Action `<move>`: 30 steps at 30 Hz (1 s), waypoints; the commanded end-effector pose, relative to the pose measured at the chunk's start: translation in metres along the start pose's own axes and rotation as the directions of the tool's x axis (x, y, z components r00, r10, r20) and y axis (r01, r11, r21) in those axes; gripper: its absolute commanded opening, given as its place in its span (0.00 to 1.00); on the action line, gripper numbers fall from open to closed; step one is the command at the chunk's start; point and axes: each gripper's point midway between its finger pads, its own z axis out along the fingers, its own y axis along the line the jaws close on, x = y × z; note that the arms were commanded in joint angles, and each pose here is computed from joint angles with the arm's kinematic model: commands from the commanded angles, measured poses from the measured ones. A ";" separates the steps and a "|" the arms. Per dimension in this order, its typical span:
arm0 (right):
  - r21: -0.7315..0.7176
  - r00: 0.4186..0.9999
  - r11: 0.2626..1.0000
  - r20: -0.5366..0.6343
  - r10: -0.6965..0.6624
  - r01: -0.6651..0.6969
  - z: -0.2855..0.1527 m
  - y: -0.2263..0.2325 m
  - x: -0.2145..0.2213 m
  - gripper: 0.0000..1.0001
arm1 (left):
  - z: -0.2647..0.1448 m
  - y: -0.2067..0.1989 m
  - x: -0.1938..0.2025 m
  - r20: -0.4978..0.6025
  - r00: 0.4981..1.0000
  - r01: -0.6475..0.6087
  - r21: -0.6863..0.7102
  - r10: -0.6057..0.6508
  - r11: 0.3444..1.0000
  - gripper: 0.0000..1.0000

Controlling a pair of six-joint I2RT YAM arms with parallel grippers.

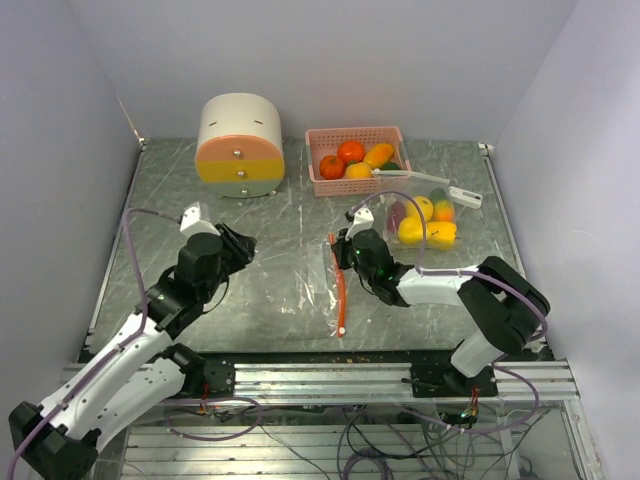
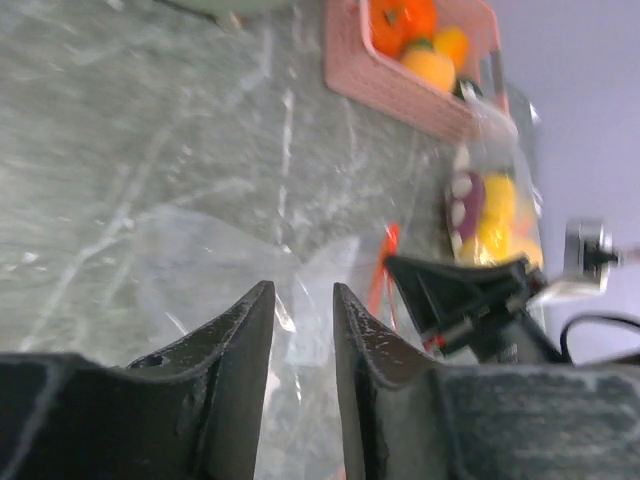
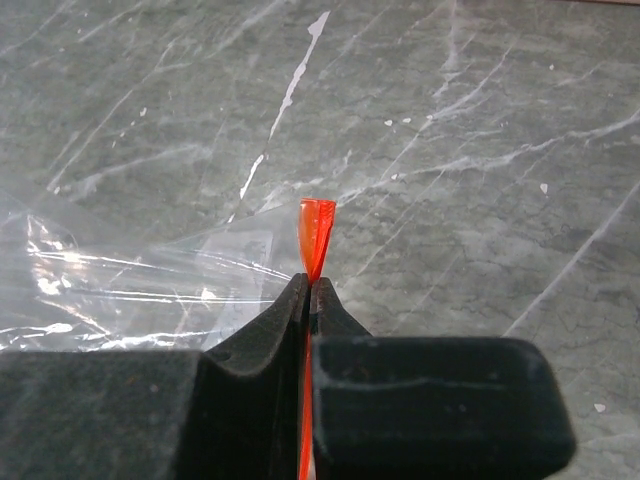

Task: Open the zip-top bag and remove the fake food
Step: Adjust the zipper food storage bag at the center of the board.

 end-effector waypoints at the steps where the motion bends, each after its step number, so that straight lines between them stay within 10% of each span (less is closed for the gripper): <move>1: 0.020 0.997 0.998 0.051 0.053 -0.054 0.009 0.003 -0.019 0.00 | 0.009 -0.041 0.056 -0.215 0.976 0.076 0.263 -0.018 0.962 0.30; 11: 0.008 0.995 0.996 0.018 0.093 -0.093 0.025 0.010 -0.009 0.00 | 0.044 -0.037 0.137 -0.369 0.929 0.198 0.407 -0.038 0.892 0.09; 26: -0.053 0.997 0.996 0.014 0.072 -0.071 0.031 0.025 -0.020 0.00 | 0.084 0.071 0.192 -0.401 0.913 0.090 0.009 -0.079 0.996 0.07; 30: -0.073 0.997 0.995 0.051 0.064 -0.060 0.021 0.030 -0.040 0.35 | 0.091 0.081 0.186 -0.389 0.915 0.106 -0.023 -0.107 0.994 0.07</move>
